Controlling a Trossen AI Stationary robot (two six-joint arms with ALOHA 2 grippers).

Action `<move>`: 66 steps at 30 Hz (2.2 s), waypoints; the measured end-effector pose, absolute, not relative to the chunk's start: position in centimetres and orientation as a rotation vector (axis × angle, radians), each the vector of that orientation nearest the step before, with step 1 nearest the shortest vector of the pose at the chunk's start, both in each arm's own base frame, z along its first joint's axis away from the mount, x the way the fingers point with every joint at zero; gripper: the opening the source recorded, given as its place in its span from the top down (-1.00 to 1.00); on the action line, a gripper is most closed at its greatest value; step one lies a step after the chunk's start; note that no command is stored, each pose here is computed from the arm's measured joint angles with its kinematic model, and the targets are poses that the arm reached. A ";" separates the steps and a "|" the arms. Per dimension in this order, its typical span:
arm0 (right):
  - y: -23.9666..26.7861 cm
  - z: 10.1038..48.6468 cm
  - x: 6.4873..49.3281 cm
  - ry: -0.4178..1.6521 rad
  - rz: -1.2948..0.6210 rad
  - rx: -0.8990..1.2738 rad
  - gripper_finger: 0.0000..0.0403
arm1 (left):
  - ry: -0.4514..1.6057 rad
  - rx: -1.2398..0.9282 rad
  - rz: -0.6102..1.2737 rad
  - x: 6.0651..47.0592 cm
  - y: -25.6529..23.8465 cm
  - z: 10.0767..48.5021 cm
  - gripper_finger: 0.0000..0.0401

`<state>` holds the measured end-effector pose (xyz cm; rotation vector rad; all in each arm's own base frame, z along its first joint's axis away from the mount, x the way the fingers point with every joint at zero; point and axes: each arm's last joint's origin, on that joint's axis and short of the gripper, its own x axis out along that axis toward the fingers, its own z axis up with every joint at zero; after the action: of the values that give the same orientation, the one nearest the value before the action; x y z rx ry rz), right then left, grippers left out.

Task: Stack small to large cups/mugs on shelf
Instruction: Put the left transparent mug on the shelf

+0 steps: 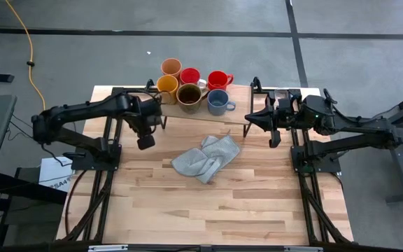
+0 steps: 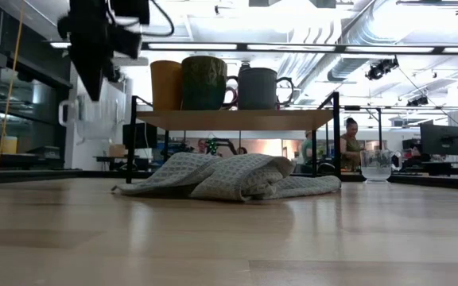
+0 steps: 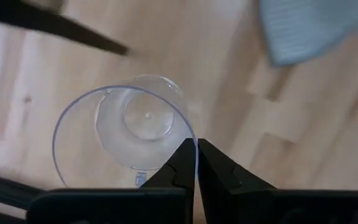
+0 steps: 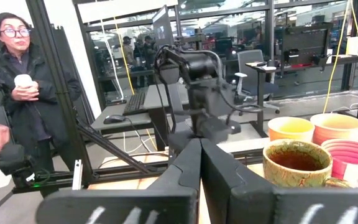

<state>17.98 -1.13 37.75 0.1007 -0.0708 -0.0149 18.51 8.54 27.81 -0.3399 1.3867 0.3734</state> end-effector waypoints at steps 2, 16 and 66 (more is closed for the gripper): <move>-1.1 37.8 18.0 -0.071 -0.015 0.101 1.00 | 1.370 -0.351 0.337 18.8 7.6 28.6 1.00; -1.1 37.8 18.0 -0.071 -0.007 0.109 1.00 | 0.971 -0.428 0.081 21.7 -1.9 33.7 1.00; -0.6 34.8 23.5 0.046 0.035 0.372 0.62 | -0.665 -0.549 0.279 22.6 -2.5 35.0 1.00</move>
<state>23.45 -0.60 34.80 0.3718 0.0462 0.0353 22.62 -2.46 34.99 -0.5486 -0.6654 0.2786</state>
